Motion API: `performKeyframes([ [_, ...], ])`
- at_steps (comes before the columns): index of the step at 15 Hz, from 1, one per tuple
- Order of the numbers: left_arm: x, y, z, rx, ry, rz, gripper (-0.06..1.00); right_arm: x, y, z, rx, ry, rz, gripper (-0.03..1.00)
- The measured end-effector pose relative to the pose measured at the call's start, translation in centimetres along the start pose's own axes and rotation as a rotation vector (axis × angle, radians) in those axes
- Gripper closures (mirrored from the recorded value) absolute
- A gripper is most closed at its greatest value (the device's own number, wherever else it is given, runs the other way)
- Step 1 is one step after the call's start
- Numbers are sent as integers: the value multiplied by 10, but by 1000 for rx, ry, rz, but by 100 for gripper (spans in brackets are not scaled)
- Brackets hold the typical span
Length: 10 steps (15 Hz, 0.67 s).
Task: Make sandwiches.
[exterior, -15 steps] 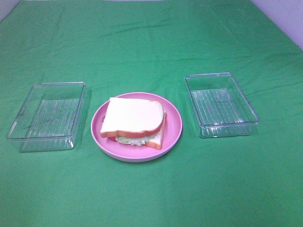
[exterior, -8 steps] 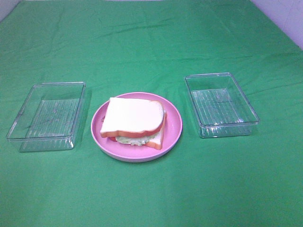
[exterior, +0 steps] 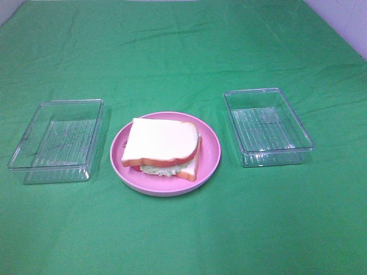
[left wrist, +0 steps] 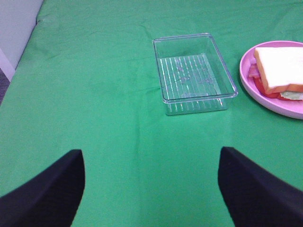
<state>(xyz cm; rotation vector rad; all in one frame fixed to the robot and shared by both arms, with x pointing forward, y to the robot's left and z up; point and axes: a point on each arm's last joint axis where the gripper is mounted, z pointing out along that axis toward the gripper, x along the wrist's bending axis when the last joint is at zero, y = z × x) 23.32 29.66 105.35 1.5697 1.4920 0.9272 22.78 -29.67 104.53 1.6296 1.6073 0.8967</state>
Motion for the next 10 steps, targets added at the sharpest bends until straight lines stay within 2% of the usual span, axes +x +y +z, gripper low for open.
performKeyframes([
  [10,0,0,0,0,0,0,21,0,0,0,0,0,0,12],
])
